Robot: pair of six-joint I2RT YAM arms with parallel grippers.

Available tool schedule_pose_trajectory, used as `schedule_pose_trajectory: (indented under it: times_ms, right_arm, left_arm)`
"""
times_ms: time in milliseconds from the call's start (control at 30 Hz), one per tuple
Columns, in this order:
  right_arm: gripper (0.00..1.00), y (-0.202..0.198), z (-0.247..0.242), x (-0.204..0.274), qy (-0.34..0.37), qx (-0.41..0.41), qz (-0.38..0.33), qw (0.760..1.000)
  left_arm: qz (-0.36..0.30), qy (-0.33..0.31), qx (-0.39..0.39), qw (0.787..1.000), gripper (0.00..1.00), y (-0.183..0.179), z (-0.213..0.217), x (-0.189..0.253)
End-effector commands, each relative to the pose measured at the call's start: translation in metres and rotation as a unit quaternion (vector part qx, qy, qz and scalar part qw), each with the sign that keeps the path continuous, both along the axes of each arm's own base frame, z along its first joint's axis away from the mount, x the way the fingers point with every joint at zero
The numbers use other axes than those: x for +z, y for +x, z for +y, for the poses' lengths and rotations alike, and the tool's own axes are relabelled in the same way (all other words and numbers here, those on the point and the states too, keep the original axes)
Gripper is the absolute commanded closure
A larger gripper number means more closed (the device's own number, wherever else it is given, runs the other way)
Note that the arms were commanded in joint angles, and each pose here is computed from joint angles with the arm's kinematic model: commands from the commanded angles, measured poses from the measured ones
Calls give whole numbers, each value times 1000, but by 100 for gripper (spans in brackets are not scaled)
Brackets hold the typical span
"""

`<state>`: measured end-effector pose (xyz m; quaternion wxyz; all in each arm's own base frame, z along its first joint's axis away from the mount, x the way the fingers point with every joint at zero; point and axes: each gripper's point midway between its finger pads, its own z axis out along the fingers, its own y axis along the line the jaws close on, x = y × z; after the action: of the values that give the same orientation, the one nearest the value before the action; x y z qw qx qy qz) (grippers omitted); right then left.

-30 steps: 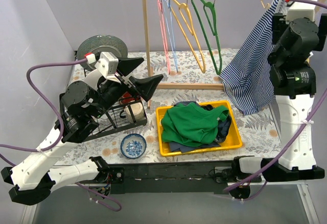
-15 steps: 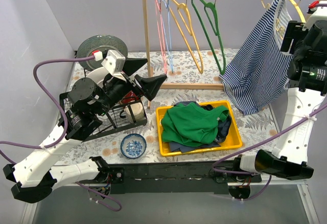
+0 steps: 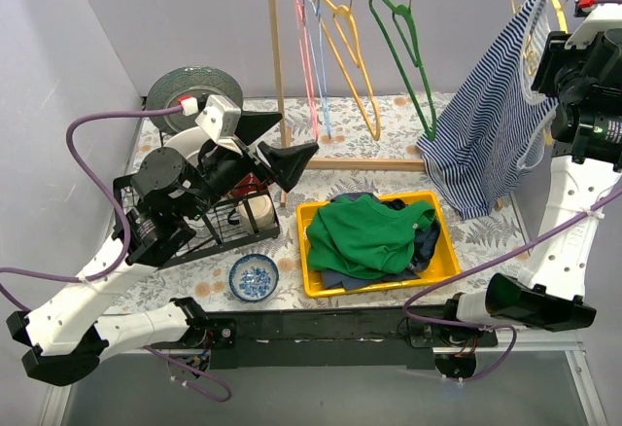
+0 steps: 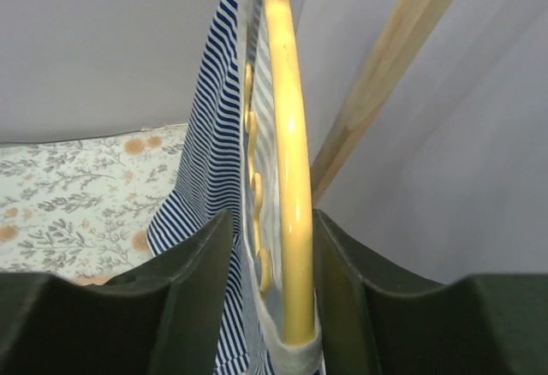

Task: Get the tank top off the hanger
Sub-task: Pick up the hanger from the clothesline.

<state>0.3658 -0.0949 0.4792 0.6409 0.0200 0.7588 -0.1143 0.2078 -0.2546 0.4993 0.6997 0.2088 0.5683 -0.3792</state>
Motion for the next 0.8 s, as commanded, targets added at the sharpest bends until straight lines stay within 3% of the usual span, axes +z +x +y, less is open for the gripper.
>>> schedule_pose_trajectory:
  times_ms: [0,233,367,767]
  right_arm:
    - [55,4,5,26,-6,19,-40,999]
    - [76,10,4,27,-9,20,-41,999]
    - [99,8,4,48,-15,20,-72,997]
    - [99,-12,20,106,-22,43,-167,985]
  left_arm:
    - [3,0,0,1000,2,2,-3,-2]
    - [-1,-7,-10,1000,2,0,-5,4]
    - [-10,-10,-10,1000,2,-1,-4,8]
    - [-32,-12,-12,999,2,-1,-6,19]
